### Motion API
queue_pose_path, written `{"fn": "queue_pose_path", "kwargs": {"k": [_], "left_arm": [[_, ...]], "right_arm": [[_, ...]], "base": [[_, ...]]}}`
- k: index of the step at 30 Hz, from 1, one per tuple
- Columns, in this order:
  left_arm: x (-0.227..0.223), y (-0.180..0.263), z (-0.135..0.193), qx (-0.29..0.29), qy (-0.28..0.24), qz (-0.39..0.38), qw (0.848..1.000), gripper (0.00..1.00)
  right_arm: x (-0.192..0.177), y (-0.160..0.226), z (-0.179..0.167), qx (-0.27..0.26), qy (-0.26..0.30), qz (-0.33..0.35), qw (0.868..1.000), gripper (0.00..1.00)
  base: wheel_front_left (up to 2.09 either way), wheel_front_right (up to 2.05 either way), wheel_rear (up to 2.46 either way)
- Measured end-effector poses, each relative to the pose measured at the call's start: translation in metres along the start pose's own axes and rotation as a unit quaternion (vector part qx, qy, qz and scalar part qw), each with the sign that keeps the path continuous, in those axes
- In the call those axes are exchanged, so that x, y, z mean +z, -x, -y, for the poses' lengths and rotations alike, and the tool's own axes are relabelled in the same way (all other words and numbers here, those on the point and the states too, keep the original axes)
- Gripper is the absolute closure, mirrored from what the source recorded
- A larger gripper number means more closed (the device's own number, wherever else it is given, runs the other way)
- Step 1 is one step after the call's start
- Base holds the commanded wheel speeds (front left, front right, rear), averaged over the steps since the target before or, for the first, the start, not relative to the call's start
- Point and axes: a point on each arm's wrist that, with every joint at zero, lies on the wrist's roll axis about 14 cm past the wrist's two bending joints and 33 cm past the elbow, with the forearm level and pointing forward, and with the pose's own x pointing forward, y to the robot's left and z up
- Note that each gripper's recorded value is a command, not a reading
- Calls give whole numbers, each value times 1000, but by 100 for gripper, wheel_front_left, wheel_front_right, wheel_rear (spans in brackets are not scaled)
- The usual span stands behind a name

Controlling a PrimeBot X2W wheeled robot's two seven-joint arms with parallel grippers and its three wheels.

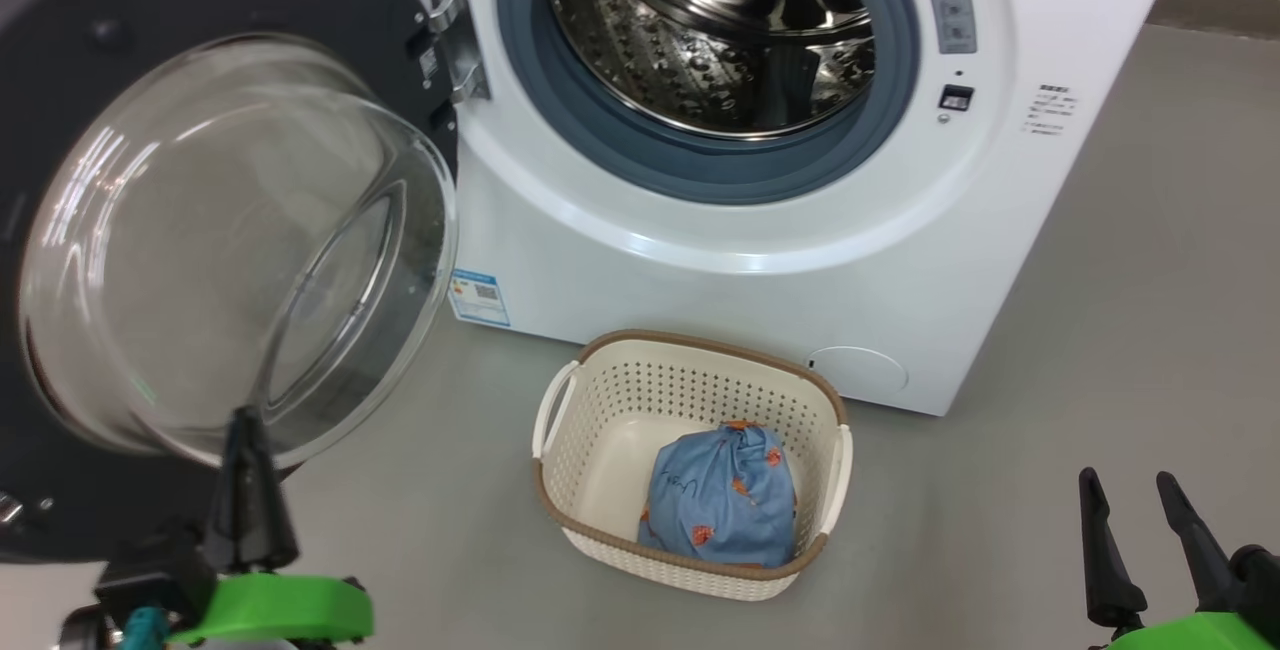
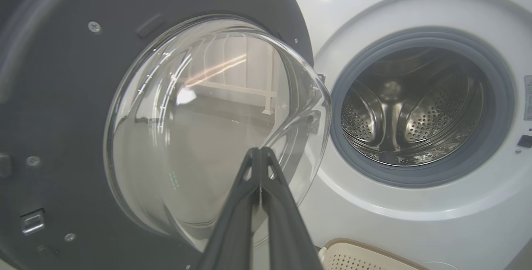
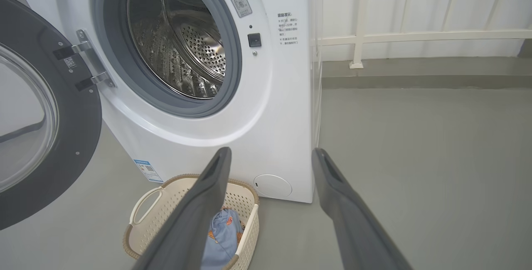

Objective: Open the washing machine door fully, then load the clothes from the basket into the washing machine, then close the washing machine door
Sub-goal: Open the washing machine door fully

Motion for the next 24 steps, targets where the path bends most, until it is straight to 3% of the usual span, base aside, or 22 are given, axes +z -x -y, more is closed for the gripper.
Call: {"fn": "queue_pose_path", "kwargs": {"k": [1, 2, 4, 24], "left_arm": [[0, 0, 0, 0, 0, 0, 1000, 50], [-1, 1, 8, -12, 3, -1, 1000, 29], [-5, 3, 22, -35, 6, -9, 999, 0], [-63, 0, 120, -178, -2, -91, 980, 0]], "right_arm": [[0, 0, 0, 0, 0, 0, 1000, 0], [1, 2, 2, -3, 0, 1, 1000, 0], [1, 7, 5, -8, 1, 2, 1000, 0], [14, 52, 56, -97, 43, 15, 994, 0]], "base": [[0, 0, 0], [0, 0, 0], [0, 0, 0], [0, 0, 0]]}}
